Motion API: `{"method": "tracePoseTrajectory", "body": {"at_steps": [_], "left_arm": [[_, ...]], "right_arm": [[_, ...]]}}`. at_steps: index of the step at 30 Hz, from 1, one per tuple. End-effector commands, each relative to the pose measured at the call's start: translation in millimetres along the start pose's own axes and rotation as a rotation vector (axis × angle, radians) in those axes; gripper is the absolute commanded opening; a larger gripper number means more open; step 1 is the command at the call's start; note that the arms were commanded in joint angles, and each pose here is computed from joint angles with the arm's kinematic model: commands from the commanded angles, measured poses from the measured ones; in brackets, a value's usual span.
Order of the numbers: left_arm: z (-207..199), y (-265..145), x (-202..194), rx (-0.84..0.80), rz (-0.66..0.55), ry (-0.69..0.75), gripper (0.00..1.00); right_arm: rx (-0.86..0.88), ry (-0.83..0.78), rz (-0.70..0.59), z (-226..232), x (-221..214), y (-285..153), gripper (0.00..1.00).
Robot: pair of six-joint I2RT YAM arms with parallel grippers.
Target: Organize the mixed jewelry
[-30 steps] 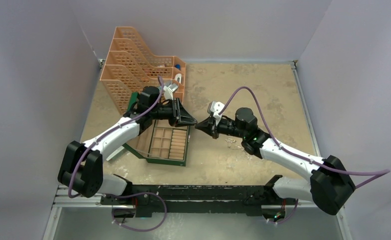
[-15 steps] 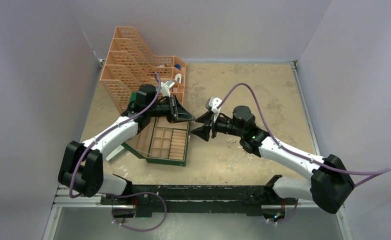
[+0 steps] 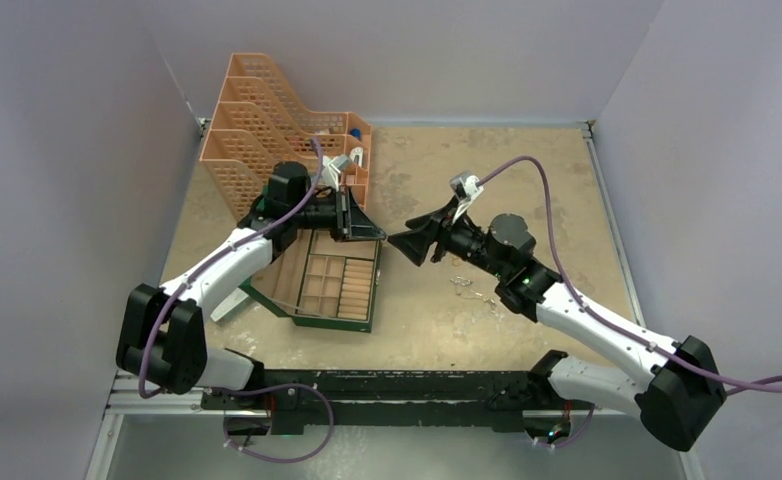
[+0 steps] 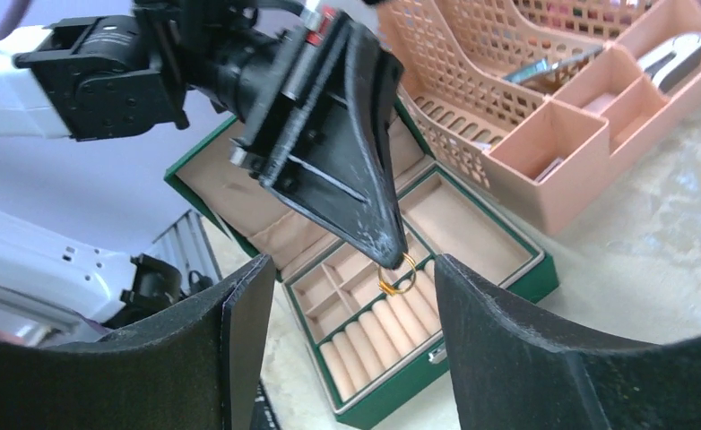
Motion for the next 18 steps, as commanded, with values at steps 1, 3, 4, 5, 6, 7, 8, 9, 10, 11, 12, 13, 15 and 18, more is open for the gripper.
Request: {"method": "tracePoseTrajectory", "body": {"at_steps": [1, 3, 4, 5, 6, 7, 8, 9, 10, 11, 12, 13, 15, 18], "left_arm": [[-51.1, -16.0, 1.2, -0.121, 0.021, 0.218, 0.00], [-59.4, -19.6, 2.8, -0.121, -0.007, 0.214, 0.00], [-62.4, -20.9, 4.1, -0.121, -0.025, 0.208, 0.00], [-65.4, -22.0, 6.1, -0.125, -0.052, 0.201, 0.00], [-67.7, -22.9, 7.7, -0.131, -0.078, 0.187, 0.00], [-70.2, -23.7, 10.6, -0.141, -0.112, 0.178, 0.00], [-71.5, -24.4, 12.6, -0.151, -0.142, 0.152, 0.00], [-72.8, -25.1, 15.3, -0.162, -0.176, 0.123, 0.00], [-72.9, -26.0, 16.2, -0.176, -0.204, 0.090, 0.00], [-74.3, -27.1, 17.4, -0.197, -0.230, 0.057, 0.00], [-75.7, -28.7, 18.1, -0.220, -0.254, 0.029, 0.00], [-77.9, -30.5, 17.8, -0.247, -0.270, 0.004, 0.00], [-81.8, -33.9, 19.7, -0.279, -0.307, -0.034, 0.00], [-89.1, -39.3, 22.6, -0.308, -0.351, -0.050, 0.00]], "right_arm": [[-0.054, 0.182, -0.047, -1.7, 18.0, 4.8, 0.66], [-0.079, 0.253, -0.077, -2.6, 22.1, 2.0, 0.66], [-0.092, 0.301, -0.103, -3.0, 24.4, -0.4, 0.68], [-0.107, 0.344, -0.137, -4.5, 27.3, -3.9, 0.69], [-0.106, 0.395, -0.177, -3.9, 30.8, -7.4, 0.70], [-0.083, 0.429, -0.248, -1.2, 40.7, -11.0, 0.70], [-0.082, 0.467, -0.290, -1.9, 43.3, -14.3, 0.70], [-0.046, 0.493, -0.350, 2.1, 51.6, -17.5, 0.70], [0.022, 0.508, -0.419, 10.5, 63.3, -21.5, 0.70], [0.041, 0.549, -0.430, 11.4, 61.3, -21.4, 0.70], [0.083, 0.572, -0.477, 15.4, 70.3, -23.4, 0.70], [0.106, 0.598, -0.491, 17.5, 73.0, -21.4, 0.69], [0.118, 0.650, -0.501, 17.7, 74.3, -14.1, 0.69], [0.097, 0.693, -0.501, 13.8, 73.0, -1.7, 0.68]]}}
Point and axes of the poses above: each gripper's point midway between its finger pads, its own y axis out along the fingers, its own z axis along the line the jaws close on, x = y × z, the point moved 2 cm from there along -y, back along the fingers, and after that the axes turned 13 degrees about -y, right-handed, at the moved point
